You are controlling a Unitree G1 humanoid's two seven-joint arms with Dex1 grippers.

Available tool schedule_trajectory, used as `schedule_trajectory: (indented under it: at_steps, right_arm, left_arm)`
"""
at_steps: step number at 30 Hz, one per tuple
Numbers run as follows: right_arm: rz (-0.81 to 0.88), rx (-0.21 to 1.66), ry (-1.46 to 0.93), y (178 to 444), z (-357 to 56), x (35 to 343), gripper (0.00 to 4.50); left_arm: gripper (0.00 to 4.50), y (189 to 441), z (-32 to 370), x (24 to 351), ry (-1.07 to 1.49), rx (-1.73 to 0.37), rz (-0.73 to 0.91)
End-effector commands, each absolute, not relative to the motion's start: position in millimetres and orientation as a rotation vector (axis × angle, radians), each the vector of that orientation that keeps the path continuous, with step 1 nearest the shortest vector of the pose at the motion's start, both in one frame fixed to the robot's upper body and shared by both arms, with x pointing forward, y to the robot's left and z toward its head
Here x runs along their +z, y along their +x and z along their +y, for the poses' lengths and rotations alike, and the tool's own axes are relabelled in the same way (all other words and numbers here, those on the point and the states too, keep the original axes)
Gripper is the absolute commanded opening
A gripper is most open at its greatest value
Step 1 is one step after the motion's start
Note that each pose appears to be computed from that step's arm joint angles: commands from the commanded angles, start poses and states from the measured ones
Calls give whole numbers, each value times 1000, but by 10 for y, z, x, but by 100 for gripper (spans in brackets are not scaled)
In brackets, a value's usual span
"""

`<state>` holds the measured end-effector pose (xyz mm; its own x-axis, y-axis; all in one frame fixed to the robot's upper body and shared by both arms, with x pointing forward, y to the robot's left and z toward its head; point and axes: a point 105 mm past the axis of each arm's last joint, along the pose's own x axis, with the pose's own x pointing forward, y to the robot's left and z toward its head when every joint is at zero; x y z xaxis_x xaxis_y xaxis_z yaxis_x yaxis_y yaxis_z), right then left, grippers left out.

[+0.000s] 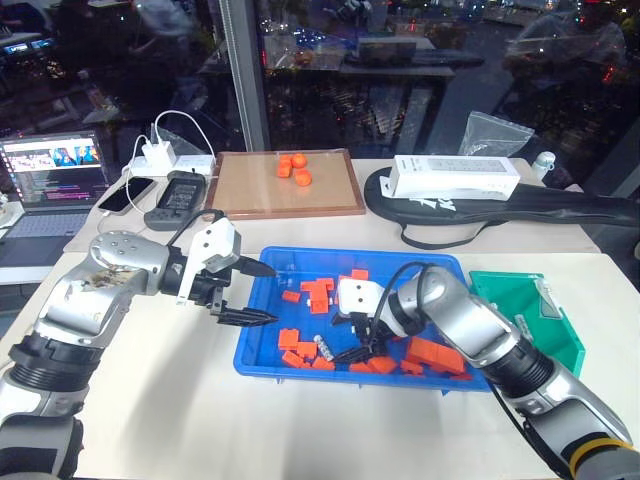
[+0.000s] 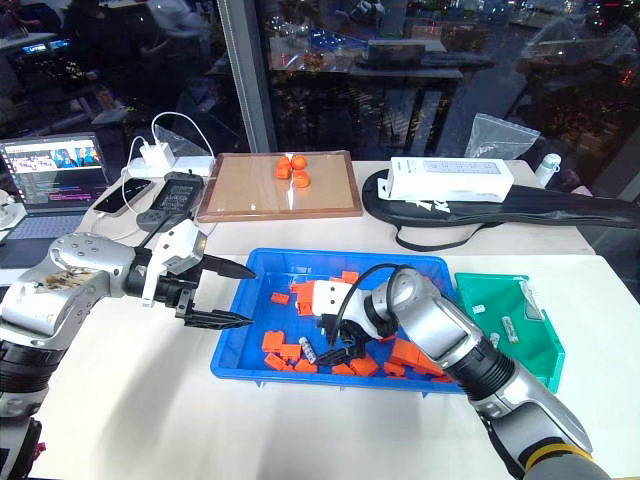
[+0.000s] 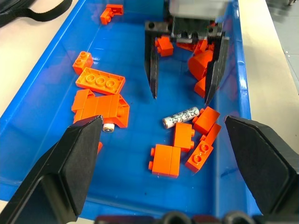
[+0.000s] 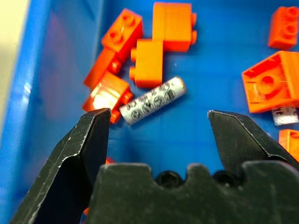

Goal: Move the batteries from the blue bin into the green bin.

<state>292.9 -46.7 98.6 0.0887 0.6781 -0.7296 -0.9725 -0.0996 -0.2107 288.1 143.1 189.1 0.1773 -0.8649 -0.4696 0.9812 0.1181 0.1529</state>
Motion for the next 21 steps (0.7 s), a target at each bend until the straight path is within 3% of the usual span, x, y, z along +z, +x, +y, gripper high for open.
schedule_trajectory:
  at_steps: [1,15,20,21]
  right_arm:
    - [358,1531,-932,2991,-371,1076,386]
    - [283,1742,-946,2970,-64,917,386]
    - [285,1714,-929,3022,-89,928,252]
    - [282,1707,-933,3033,-107,935,244]
  left_arm:
    - [450,2867,1441,1989,513,-1363,262]
    - [450,2752,1583,1989,508,-1276,285]
    - [450,2727,1584,1982,504,-1271,287]
    - [450,2726,1581,1979,504,-1272,287]
